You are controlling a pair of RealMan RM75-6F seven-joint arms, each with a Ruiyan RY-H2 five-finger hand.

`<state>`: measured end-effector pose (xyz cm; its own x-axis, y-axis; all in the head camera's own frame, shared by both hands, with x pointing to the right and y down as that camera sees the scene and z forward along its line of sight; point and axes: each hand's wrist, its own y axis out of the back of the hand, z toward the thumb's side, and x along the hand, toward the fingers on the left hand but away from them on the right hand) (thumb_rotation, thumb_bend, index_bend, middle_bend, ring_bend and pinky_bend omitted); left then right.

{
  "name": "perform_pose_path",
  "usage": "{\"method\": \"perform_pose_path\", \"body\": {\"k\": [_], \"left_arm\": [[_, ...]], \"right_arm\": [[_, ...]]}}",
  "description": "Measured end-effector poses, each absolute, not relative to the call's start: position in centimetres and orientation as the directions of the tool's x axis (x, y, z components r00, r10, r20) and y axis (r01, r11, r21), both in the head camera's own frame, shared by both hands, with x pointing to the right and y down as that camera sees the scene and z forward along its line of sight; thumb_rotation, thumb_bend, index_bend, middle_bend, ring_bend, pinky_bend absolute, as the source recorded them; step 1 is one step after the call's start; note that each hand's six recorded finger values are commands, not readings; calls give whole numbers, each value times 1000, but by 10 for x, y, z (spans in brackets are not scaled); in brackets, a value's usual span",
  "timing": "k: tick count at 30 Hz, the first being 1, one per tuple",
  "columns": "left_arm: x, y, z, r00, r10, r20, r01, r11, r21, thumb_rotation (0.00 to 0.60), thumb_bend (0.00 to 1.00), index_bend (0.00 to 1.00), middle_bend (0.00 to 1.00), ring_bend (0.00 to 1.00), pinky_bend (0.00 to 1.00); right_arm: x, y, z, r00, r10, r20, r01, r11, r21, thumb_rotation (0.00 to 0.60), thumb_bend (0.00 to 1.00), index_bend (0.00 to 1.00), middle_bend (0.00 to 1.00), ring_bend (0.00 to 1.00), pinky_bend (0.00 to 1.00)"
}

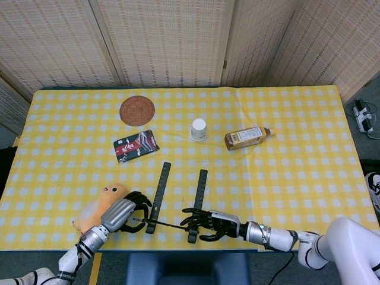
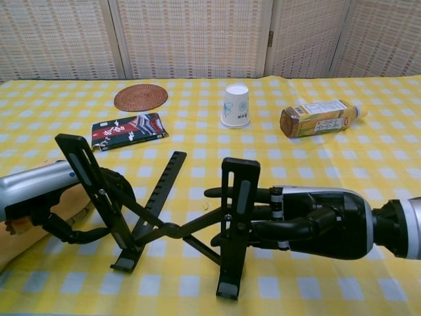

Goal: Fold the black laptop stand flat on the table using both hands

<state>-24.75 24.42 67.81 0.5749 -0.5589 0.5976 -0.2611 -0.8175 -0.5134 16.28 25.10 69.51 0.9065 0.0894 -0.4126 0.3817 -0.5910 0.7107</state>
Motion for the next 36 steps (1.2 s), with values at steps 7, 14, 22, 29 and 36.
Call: {"method": "perform_pose_path", "body": {"k": [7, 14, 22, 29, 36], "left_arm": [[-247, 244, 678, 575, -559, 597, -262, -817, -513, 600, 428, 565, 344, 199, 141], [-246, 245, 676, 578, -558, 595, -262, -818, -513, 600, 428, 547, 344, 192, 136], [-250, 244, 675, 570, -564, 598, -264, -815, -517, 600, 428, 545, 344, 191, 132], [-251, 244, 673, 568, -569, 595, -268, -811, -520, 600, 428, 545, 344, 191, 131], [-253, 244, 673, 563, -572, 597, -271, -810, -521, 600, 428, 545, 344, 191, 131]], "right_arm": [[169, 245, 697, 897, 107, -430, 390, -652, 650, 600, 410, 55, 207, 207, 25], [175, 240, 700, 862, 133, -488, 361, -838, 409, 600, 405, 55, 174, 182, 25], [167, 245, 704, 810, 184, -557, 294, -949, 115, 600, 395, 55, 146, 168, 25], [147, 248, 706, 779, 243, -578, 293, -956, -8, 600, 395, 55, 154, 169, 25], [128, 254, 707, 765, 268, -586, 303, -952, -40, 600, 396, 55, 158, 168, 25]]}}
